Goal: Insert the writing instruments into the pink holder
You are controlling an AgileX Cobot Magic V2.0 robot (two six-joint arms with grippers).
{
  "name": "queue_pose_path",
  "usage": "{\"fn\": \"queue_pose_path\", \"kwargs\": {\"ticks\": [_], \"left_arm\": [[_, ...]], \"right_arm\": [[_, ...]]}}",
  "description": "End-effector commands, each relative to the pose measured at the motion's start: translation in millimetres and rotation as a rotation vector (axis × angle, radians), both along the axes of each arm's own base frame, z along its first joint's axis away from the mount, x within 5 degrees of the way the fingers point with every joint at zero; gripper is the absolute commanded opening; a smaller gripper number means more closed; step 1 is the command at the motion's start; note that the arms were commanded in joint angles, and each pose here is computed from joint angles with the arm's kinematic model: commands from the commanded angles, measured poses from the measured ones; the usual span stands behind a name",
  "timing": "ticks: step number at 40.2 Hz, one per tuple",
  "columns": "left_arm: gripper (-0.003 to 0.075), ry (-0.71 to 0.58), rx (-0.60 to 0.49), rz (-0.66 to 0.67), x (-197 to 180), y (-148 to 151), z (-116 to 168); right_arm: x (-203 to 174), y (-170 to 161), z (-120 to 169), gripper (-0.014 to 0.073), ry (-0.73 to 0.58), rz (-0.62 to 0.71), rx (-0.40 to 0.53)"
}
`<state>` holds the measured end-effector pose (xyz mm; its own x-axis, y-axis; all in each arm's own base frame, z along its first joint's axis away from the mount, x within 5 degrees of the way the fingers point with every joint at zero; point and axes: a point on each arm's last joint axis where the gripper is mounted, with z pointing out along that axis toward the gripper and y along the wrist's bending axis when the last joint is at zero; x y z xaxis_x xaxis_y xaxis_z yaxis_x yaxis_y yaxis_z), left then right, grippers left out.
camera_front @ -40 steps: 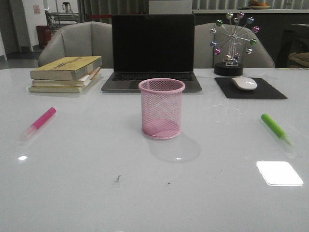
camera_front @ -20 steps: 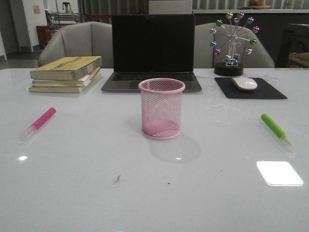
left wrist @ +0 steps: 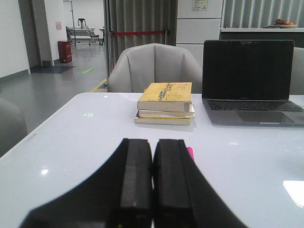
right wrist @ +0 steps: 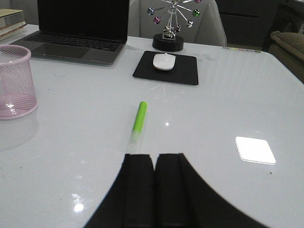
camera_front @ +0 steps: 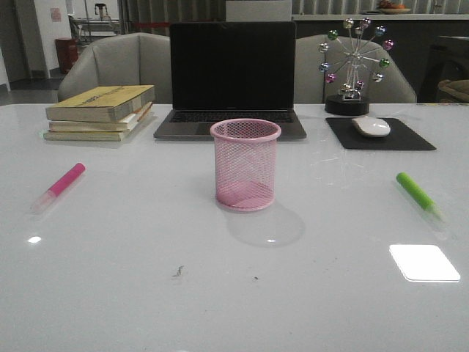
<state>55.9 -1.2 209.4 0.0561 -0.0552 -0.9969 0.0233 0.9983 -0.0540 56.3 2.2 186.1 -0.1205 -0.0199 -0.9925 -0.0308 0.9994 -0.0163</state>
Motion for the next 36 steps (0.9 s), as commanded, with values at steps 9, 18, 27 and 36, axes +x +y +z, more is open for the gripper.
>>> {"fn": "queue_pose_path", "kwargs": {"ticks": [9, 18, 27, 36], "left_arm": [[0.0114, -0.091, -0.01, 0.0, -1, 0, 4], [0.0114, -0.091, -0.01, 0.0, -1, 0, 4], [0.0114, -0.146, -0.012, 0.003, -2, 1, 9], [0.0114, -0.174, -0.01, 0.003, -4, 1, 19]], "right_arm": [[-1, -1, 13, 0.0055, -0.134, -0.013, -0.005], [-1, -1, 17, 0.0055, -0.173, -0.017, -0.004], [-3, -2, 29, 0.0055, -0.309, -0.028, -0.001], [-4, -4, 34, 0.0055, -0.365, -0.037, 0.1]]}}
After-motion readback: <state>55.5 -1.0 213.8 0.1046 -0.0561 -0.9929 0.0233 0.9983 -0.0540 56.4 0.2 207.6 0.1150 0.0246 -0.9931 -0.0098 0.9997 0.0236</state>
